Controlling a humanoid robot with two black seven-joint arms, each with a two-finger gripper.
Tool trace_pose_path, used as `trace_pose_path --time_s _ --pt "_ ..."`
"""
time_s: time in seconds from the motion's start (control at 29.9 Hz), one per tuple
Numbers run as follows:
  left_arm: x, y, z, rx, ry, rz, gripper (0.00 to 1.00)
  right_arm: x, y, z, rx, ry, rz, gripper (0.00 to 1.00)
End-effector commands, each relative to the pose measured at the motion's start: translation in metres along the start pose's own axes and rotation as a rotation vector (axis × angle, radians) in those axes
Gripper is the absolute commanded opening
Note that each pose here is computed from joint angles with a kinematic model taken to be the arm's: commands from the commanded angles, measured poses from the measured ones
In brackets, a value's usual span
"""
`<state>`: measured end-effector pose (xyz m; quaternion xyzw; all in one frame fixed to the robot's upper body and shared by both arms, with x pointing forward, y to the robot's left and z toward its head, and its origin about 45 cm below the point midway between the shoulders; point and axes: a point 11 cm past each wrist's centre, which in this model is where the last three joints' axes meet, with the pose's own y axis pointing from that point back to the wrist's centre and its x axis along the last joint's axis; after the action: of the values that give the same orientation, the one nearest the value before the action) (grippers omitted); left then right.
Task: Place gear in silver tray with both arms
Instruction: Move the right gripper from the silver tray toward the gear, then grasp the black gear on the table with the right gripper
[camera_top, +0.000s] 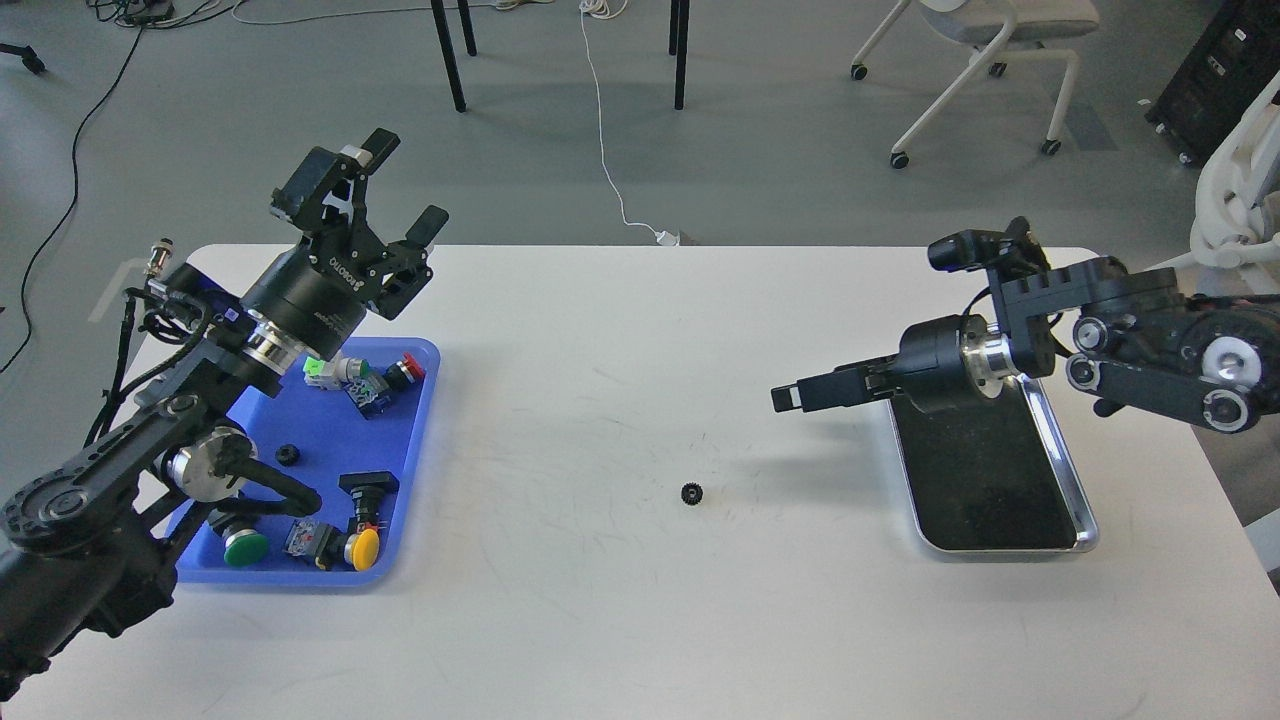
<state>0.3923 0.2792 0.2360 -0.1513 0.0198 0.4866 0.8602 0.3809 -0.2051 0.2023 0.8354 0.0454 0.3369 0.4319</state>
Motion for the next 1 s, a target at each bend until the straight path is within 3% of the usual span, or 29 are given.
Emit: trace_pose_path --time_s 0.0,0.53,0.97 --pt "0.001 0.001 0.000 -0.004 0.009 0.006 0.98 0.002 -0.030 -0.021 -0.007 0.208 -0.072 0.99" --pt "-0.005 -0.001 0.005 -0.018 0.009 -0.015 0.98 -0.018 -0.092 -0.061 0.077 0.532 -0.094 0.93" --pt "-0.010 0.001 0.005 -0.019 0.017 -0.025 0.98 -0.030 -0.101 -0.053 0.061 0.553 -0.121 0.85"
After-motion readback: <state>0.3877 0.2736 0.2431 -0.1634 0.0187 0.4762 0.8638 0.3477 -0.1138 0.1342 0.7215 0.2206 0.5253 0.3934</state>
